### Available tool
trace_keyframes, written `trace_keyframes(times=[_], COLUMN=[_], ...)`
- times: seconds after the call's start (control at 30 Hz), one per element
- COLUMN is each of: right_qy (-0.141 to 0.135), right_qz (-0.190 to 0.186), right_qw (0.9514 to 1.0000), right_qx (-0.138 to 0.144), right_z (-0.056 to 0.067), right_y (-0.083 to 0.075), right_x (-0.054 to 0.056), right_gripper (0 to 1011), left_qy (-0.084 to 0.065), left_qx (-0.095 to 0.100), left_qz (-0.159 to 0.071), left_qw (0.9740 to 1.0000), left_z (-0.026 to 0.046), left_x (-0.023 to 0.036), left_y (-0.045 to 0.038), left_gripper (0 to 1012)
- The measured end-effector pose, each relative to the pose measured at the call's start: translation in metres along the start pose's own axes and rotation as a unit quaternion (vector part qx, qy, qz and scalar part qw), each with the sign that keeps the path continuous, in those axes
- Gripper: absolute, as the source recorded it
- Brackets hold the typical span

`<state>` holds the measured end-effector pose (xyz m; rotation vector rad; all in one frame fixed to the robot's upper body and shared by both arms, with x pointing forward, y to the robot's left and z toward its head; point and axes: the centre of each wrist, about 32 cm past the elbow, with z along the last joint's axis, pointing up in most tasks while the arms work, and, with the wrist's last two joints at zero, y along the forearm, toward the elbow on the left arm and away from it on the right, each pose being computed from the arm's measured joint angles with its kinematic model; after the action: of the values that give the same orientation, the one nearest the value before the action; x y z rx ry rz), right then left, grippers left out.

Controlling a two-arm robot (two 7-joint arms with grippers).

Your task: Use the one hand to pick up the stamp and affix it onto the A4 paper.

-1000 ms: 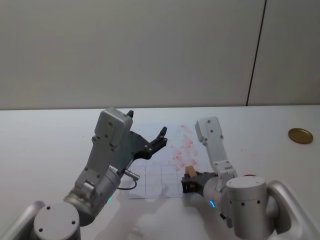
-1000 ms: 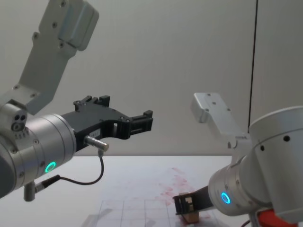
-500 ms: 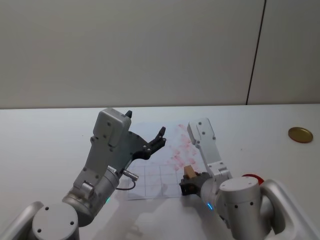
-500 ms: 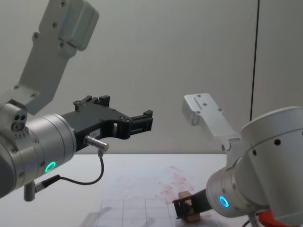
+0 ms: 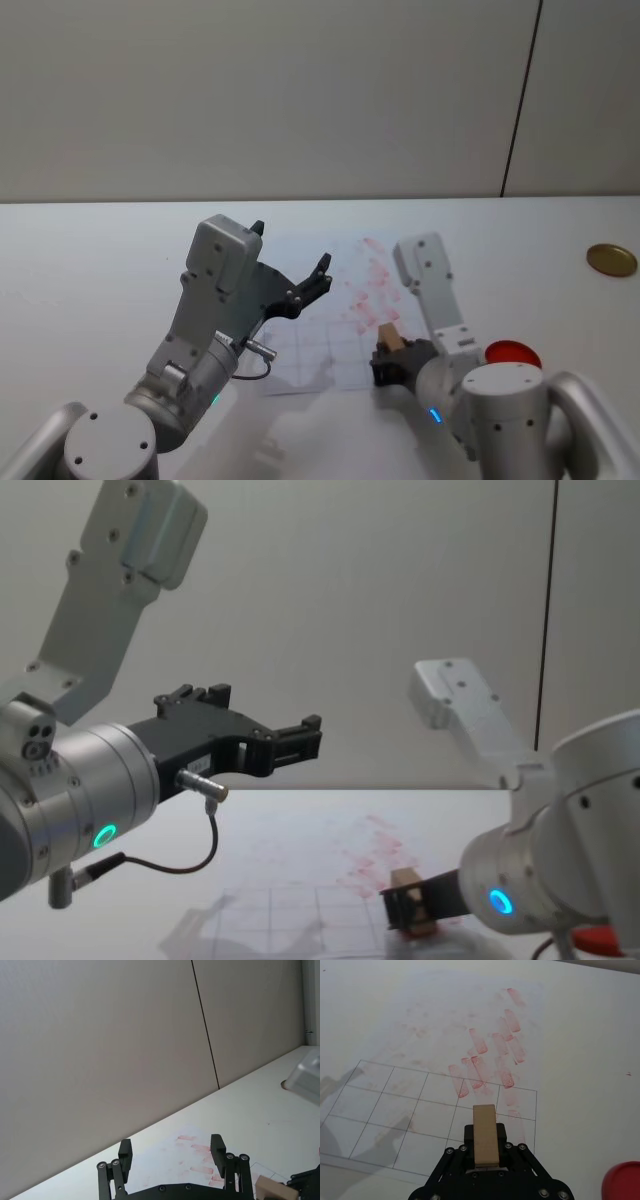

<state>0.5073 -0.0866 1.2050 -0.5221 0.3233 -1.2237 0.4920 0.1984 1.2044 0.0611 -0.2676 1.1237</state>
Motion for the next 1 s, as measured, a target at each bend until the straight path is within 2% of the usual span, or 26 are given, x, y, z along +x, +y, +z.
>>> trace_keyframes(times=[0.23, 0.33, 0.37, 0.5, 0.63, 0.7, 1.0], right_qy=[0.021, 0.034, 0.034, 0.051, 0.061, 0.07, 0.087], right_qz=[-0.002, -0.004, -0.004, -0.01, -0.018, -0.027, -0.049], right_qw=[0.998, 0.9949, 0.9949, 0.9903, 0.9874, 0.9848, 0.9818], right_qx=[0.059, 0.094, 0.094, 0.129, 0.145, 0.157, 0.162], right_z=[0.007, 0.01, 0.01, 0.012, 0.012, 0.011, 0.003], right_y=[-0.016, -0.027, -0.027, -0.039, -0.047, -0.054, -0.066], right_x=[0.009, 0.015, 0.015, 0.023, 0.03, 0.036, 0.052], right_gripper=[216, 216, 216, 216, 216, 214, 216], left_qy=[0.0, 0.0, 0.0, 0.0, 0.0, 0.0, 0.0], left_qx=[0.0, 0.0, 0.0, 0.0, 0.0, 0.0, 0.0], left_qz=[0.0, 0.0, 0.0, 0.0, 0.0, 0.0, 0.0], left_qw=[1.0, 1.0, 1.0, 1.0, 1.0, 1.0, 1.0], left_z=[0.0, 0.0, 0.0, 0.0, 0.0, 0.0, 0.0], left_x=[0.0, 0.0, 0.0, 0.0, 0.0, 0.0, 0.0], left_y=[0.0, 0.0, 0.0, 0.0, 0.0, 0.0, 0.0], left_gripper=[993, 993, 993, 993, 993, 993, 993])
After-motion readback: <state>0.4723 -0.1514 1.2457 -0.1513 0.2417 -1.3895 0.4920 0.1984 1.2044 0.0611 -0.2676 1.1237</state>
